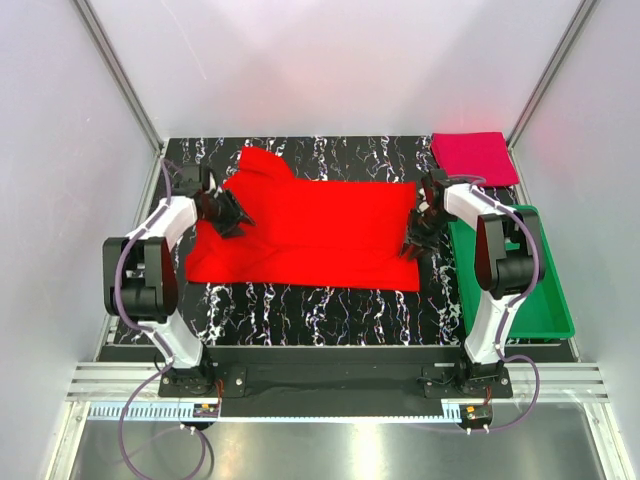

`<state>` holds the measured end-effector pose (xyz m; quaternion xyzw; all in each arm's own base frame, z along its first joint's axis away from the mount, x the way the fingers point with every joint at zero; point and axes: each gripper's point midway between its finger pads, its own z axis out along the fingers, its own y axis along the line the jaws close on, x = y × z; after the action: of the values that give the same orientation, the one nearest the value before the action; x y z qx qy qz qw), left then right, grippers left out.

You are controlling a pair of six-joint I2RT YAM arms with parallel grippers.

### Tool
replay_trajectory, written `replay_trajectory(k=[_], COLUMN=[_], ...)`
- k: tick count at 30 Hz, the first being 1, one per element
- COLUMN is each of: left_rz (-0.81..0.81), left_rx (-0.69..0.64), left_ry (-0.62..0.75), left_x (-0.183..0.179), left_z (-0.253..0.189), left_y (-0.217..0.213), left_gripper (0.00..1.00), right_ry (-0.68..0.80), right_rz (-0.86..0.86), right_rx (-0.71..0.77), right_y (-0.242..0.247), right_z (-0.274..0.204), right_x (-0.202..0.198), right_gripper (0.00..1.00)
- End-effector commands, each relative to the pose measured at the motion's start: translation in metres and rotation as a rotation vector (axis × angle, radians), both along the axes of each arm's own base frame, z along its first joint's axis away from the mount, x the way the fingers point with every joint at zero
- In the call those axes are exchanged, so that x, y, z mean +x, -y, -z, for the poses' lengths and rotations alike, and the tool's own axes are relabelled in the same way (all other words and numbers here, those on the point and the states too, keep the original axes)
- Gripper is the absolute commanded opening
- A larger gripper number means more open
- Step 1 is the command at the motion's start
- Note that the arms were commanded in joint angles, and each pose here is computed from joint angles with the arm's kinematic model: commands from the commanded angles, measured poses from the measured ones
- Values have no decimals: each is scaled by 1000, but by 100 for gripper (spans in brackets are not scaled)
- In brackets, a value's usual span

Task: Fold and stack the t-shirts
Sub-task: Fold the tshirt

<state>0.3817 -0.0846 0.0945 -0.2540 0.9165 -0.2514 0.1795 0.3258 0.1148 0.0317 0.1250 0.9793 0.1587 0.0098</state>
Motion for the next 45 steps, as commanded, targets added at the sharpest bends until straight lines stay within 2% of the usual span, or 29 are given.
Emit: replay_trajectory(k=[1, 10, 18, 22, 29, 32, 36, 38, 41, 43, 45], left_rz=[-72, -121, -142, -154, -178, -180, -139, -125, -82, -66, -48], left_rx=[-43, 29, 66, 50, 41, 51, 60, 62, 104, 176, 225], left_ry=[-138, -210, -195, -219, -297, -293, -242, -179, -32, 41, 133], left_x=[-14, -1, 5, -11, -71, -84, -84, -72, -50, -38, -13], left_z=[43, 83, 80, 77, 85, 84, 63, 41, -7, -27, -51], left_y=[0, -17, -30, -29, -34, -39, -40, -40, -44, -55, -63], left_gripper=[45, 43, 43, 43, 43, 43, 43, 44, 49, 59, 61], right_ry=[51, 3, -47, -48, -39, -47, -57, -34, 21, 79, 151], right_rz=[-27, -44, -55, -44, -47, -49, -44, -45, -32, -5, 29], right_rx=[20, -6, -23, -40, -84, -81, -64, -59, -45, -25, -5], right_y=[-10, -10, -11, -9, -2, -2, -2, -3, -7, -11, -12], right_z=[-7, 13, 29, 31, 29, 25, 15, 4, -21, -39, -59], right_x=[8, -21, -56, -56, -50, -54, -65, -62, -42, -14, 19], right_gripper=[36, 36, 36, 36, 38, 38, 38, 39, 41, 44, 48])
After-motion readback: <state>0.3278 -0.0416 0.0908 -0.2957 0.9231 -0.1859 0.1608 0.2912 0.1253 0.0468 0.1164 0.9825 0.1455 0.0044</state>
